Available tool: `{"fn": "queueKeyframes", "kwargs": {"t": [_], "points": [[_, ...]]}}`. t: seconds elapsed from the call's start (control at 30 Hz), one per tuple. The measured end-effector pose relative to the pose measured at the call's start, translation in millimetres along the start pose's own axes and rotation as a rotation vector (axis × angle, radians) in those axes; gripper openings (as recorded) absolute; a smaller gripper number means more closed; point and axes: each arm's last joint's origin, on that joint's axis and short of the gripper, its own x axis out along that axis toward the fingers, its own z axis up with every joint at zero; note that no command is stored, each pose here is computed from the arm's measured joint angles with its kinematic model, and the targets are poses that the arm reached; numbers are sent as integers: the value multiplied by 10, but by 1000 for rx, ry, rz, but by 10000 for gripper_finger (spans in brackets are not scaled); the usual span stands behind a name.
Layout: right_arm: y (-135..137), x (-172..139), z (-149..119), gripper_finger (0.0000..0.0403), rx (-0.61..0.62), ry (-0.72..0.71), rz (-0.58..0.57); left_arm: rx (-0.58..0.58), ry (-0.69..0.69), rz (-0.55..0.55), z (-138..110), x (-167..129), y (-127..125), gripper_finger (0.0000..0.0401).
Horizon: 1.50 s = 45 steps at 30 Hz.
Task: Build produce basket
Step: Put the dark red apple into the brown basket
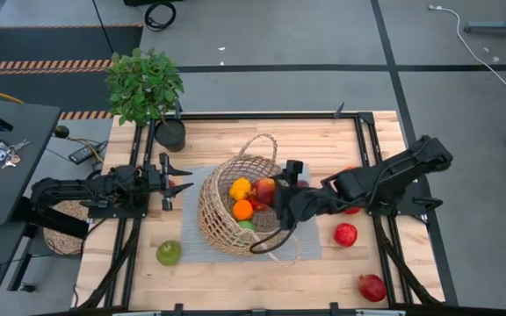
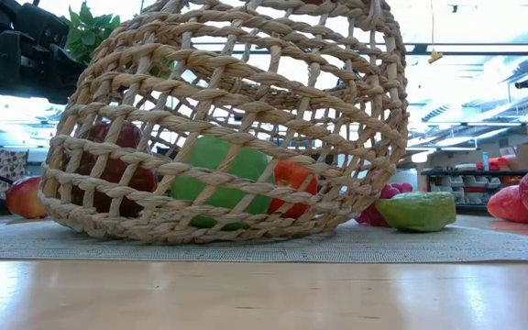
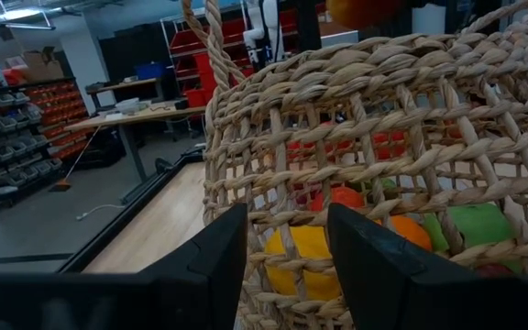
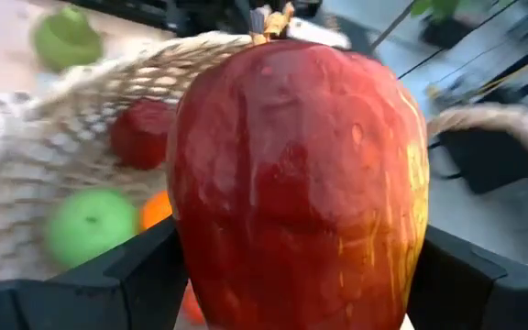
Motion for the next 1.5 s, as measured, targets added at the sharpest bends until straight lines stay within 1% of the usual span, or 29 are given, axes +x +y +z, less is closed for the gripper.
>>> {"fn": "queueKeyframes", "kwargs": {"t": [0.1,0.17,0.3,0.37,0.47,0.67,0.73,0.83,1.13,1.27,1.37,1.5], "points": [[47,50,18,326,-120,11,-72,0,0,0,0,0,0,160],[91,89,3,326,-209,30,-144,0,0,0,0,0,0,160],[180,148,-26,326,-390,83,-353,0,-1,0,0,0,0,160],[208,162,-31,326,-481,113,-438,0,0,0,0,0,0,160],[251,196,-40,326,-571,146,-501,0,-1,0,0,0,0,160],[316,234,-56,326,-618,167,-540,0,0,0,-1,0,0,160],[353,231,-60,326,-653,175,-556,0,0,0,0,0,0,160],[408,193,-45,326,-697,175,-592,0,1,0,-2,0,0,160],[497,112,1,326,-765,161,-610,0,0,0,-1,0,0,160],[550,49,21,326,-814,167,-644,0,0,0,0,0,0,160],[565,39,31,326,-883,180,-631,0,0,0,0,0,0,160],[555,71,32,326,-963,185,-572,0,0,0,0,0,0,160]]}}
